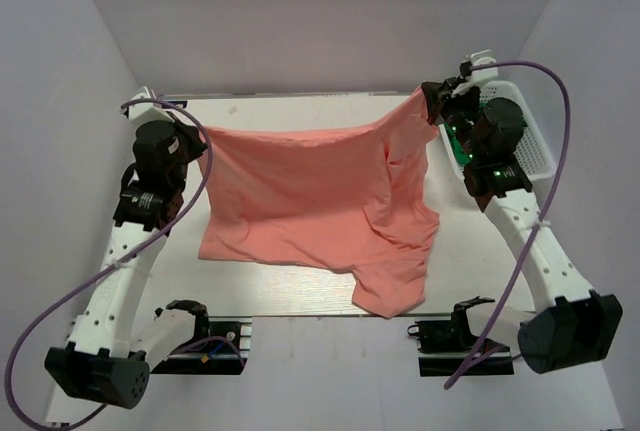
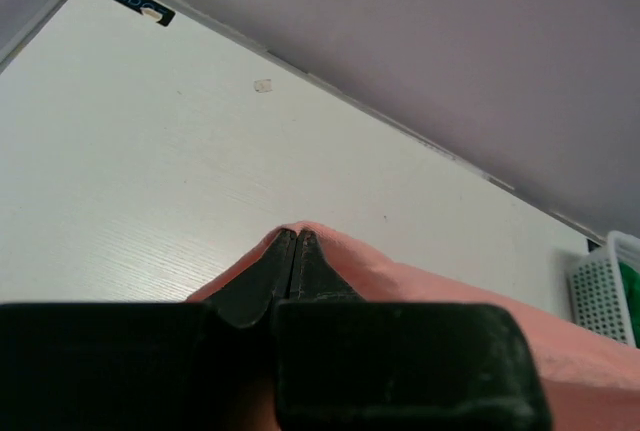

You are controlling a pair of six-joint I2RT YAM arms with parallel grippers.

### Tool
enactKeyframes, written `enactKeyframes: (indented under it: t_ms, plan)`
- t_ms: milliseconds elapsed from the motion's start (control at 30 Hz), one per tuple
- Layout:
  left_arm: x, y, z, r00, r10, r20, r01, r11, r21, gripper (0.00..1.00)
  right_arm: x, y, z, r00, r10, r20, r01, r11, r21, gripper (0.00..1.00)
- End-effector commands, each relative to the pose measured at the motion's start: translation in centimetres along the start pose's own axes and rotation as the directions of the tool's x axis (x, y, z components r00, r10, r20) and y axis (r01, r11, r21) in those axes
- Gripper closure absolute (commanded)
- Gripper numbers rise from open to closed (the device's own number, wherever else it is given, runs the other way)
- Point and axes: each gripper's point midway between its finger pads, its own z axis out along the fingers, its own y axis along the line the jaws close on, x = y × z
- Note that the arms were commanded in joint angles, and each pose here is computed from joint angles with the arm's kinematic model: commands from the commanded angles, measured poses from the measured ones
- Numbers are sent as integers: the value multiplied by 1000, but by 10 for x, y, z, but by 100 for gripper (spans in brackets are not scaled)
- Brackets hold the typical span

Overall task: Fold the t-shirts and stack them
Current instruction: Flatten out the tshirt

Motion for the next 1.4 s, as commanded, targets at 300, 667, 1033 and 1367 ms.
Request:
enactKeyframes:
  t_ms: [300,667,1033,1367]
  plan:
    - [1,-2,96,997,22,70,-12,990,-137,100,-11,-26,85,997,-28,68,24,998,64,100]
    - [45,7,173,997,80,-22,-83,966,-244,100,88,-44,167,991,-89,-100,94,995,40,100]
    - [120,36,307,975,29,-222,-109,927,-358,0,224,-54,289,966,-105,-235,91,993,-69,54]
    - [114,-8,258,958,47,-284,-88,987,-136,0,149,-3,204,946,-17,-323,-47,981,-190,10]
